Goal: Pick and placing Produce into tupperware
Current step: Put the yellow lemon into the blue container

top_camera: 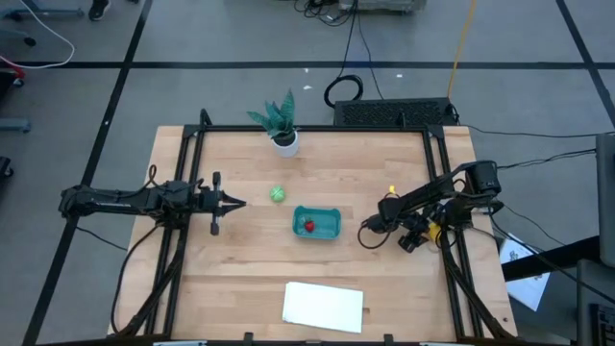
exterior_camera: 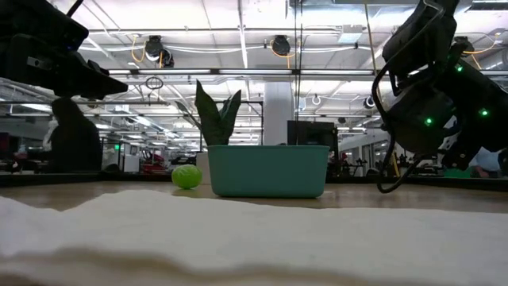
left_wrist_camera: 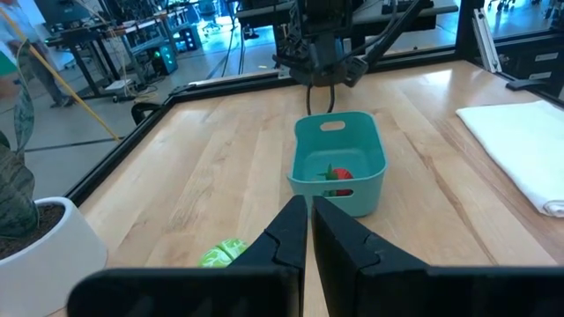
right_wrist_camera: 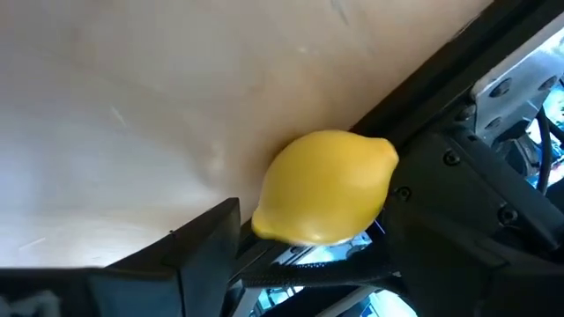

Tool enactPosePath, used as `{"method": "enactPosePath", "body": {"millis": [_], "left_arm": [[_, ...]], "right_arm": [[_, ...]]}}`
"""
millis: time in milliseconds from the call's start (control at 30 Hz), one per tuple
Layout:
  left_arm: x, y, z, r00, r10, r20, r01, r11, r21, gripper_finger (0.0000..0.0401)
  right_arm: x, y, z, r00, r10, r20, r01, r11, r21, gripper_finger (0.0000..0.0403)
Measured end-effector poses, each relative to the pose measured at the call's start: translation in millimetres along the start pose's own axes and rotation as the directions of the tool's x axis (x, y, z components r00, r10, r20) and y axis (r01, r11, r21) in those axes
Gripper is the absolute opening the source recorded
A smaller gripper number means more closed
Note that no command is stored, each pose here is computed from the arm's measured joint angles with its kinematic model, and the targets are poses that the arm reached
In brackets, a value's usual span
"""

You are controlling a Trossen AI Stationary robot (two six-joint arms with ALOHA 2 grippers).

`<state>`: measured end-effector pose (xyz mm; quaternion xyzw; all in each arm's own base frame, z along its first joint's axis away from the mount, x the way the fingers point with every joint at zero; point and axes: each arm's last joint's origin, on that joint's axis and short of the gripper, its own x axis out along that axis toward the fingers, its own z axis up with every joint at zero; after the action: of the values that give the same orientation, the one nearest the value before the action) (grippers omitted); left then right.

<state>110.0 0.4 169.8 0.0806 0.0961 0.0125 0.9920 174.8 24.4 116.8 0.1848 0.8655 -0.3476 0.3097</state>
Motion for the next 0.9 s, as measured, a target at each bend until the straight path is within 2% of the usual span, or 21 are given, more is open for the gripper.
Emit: {"method": "enactPosePath", "body": {"millis": [300, 900], "left_arm": [[0.0, -0.2, 0.0, 1.000, -0.006, 0.001, 0.006, 1.000, -0.001, 0.0026], [0.0, -0.2, 0.0, 1.000, -0.006, 0.001, 0.006, 1.000, -0.005, 0.0026]], "right_arm": [[5.8, 0.6, 2.3, 1.000, 0.018, 0.008, -0.018, 1.000, 0.023, 0.0229], [7.5, 0.8, 1.9, 0.999, 0.035, -0.012, -0.035, 0.999, -0.009, 0.0207]]}}
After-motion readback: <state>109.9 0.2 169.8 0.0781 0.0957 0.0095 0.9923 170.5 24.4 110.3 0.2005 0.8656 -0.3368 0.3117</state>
